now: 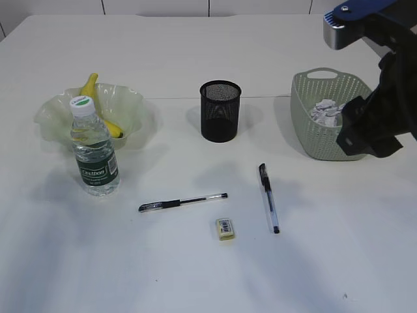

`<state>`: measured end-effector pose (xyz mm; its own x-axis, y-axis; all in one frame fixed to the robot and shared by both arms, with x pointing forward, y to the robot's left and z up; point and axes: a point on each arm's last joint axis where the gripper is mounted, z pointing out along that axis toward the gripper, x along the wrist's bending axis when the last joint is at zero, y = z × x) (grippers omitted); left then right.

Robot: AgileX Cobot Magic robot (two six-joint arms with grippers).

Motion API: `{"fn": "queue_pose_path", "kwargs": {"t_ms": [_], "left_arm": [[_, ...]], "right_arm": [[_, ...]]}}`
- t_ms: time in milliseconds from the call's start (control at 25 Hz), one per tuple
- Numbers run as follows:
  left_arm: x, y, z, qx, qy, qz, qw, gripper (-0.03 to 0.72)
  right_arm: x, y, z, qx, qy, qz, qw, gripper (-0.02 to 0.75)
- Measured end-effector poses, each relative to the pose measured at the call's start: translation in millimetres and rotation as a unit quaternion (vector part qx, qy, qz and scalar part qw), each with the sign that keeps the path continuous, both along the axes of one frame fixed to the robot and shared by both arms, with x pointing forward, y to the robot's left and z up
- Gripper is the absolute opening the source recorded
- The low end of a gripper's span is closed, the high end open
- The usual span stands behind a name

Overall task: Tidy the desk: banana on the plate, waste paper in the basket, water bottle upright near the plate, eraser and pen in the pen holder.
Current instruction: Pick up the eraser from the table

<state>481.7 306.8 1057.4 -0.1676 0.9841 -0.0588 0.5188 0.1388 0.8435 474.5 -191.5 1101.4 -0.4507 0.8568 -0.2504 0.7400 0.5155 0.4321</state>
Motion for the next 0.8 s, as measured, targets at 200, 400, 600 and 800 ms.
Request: {"fn": "queue_pose_path", "kwargs": {"t_ms": [200, 400, 600, 800], "left_arm": [[-12, -1, -12, 0.001, 0.094, -0.008, 0.996, 0.561], [-25, -9, -24, -0.009, 0.188, -0.058, 0.980, 0.561], [-37, -14, -32, -0.020, 0.263, -0.092, 0.960, 0.561], [-49, -21, -29, -0.042, 0.290, -0.134, 0.947, 0.559]], "right_arm": [[0, 0, 2, -0.001, 0.003, -0.002, 1.000, 0.549], [1, 0, 17, 0.004, -0.010, -0.001, 1.000, 0.549], [1, 4, 32, 0.007, -0.011, 0.029, 0.999, 0.549], [12, 16, 33, 0.000, 0.029, 0.061, 0.998, 0.549]]}}
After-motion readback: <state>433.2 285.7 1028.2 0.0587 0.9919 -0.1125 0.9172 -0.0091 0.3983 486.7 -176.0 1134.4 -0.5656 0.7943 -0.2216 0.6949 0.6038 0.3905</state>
